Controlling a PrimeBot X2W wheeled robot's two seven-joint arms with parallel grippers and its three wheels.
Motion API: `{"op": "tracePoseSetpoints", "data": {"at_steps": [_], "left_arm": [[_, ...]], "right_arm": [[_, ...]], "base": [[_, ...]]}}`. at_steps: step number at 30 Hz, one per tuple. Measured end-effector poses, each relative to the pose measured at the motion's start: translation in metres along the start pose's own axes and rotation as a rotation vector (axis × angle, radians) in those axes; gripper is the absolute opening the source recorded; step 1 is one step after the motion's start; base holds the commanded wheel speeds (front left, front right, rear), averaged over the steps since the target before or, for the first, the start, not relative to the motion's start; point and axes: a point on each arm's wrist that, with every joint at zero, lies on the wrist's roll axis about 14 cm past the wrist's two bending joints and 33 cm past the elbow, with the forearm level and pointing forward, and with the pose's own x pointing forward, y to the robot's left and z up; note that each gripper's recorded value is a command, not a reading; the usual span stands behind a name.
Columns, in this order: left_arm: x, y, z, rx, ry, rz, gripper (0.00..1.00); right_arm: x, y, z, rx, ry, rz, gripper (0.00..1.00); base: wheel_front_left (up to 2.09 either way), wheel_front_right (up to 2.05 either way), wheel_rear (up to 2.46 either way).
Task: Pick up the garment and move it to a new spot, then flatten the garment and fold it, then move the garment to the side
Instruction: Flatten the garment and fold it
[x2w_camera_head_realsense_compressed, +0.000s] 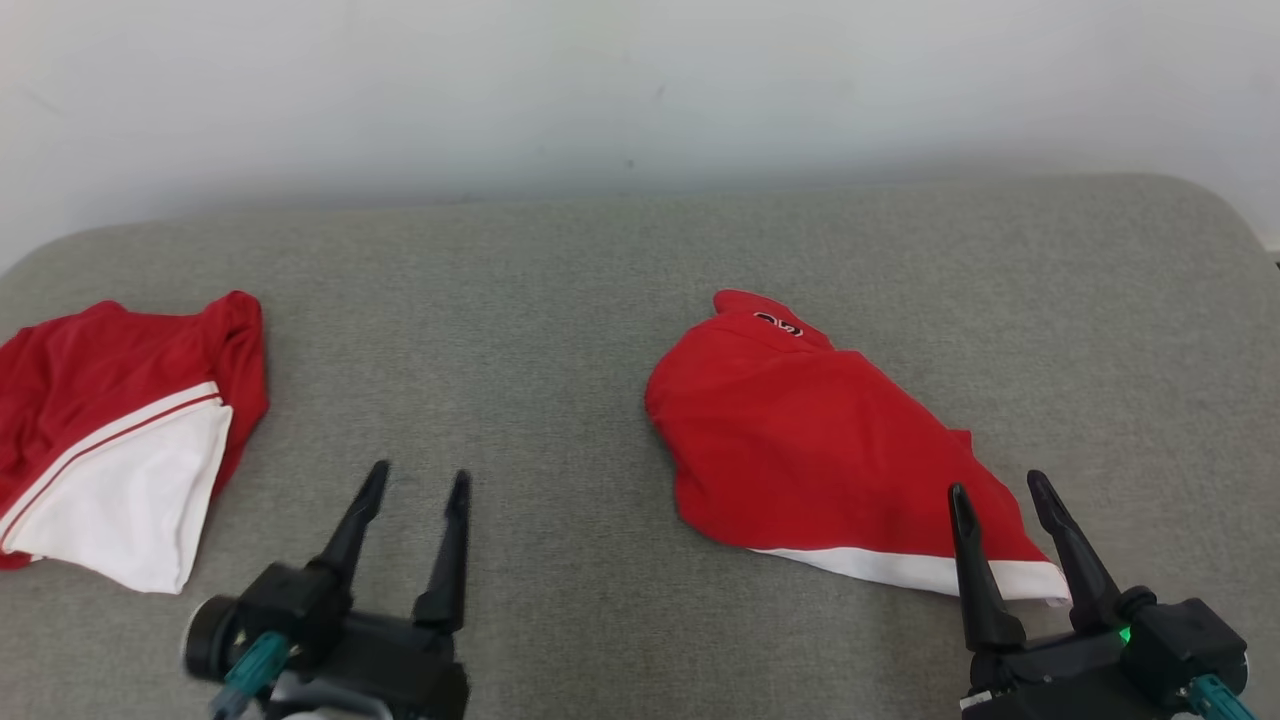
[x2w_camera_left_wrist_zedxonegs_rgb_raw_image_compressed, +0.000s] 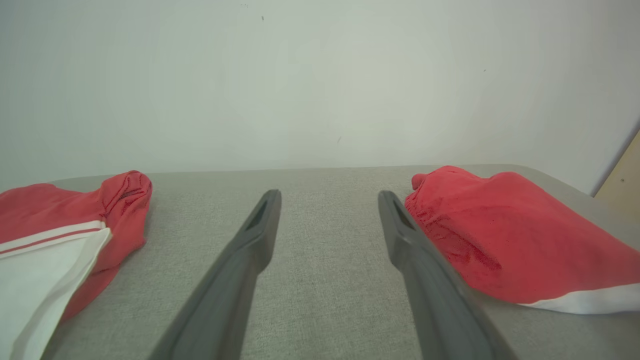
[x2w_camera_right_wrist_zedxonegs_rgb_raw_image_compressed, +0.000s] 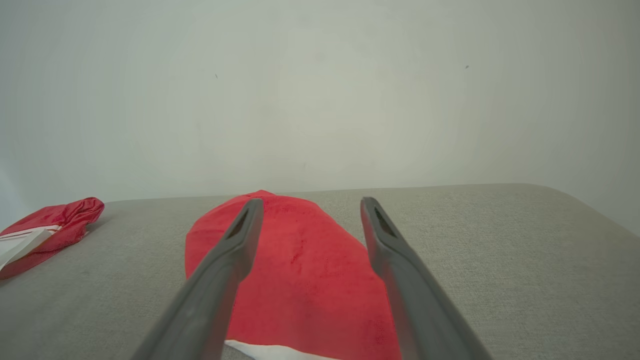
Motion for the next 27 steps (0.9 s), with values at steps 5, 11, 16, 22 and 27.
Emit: {"op": "tracePoseSetpoints", "data": {"at_steps": [5,11,16,22,27], "left_arm": [[0.032,-0.041,-0.006,-0.003,0.013,-0.138,1.0],[0.054,-0.087,-0.042,0.005,0.119,-0.296,1.0],[0.059,-0.112,-0.084,0.006,0.243,-0.391,1.0],[0.064,-0.137,-0.116,-0.01,0.33,-0.468,1.0],[0.065,-0.154,-0.13,-0.027,0.37,-0.516,1.0]], "right_arm": [[0.001,-0.012,0.001,-0.003,-0.002,-0.036,1.0],[-0.002,-0.034,0.003,-0.007,-0.008,-0.107,1.0],[-0.01,-0.055,-0.001,-0.012,0.005,-0.184,1.0],[-0.021,-0.074,-0.006,-0.018,0.029,-0.255,1.0],[-0.025,-0.082,-0.01,-0.024,0.043,-0.284,1.0]], "base": [[0.0,0.0,0.0],[0.0,0.0,0.0],[0.0,0.0,0.0],[0.0,0.0,0.0],[0.0,0.0,0.0]]}}
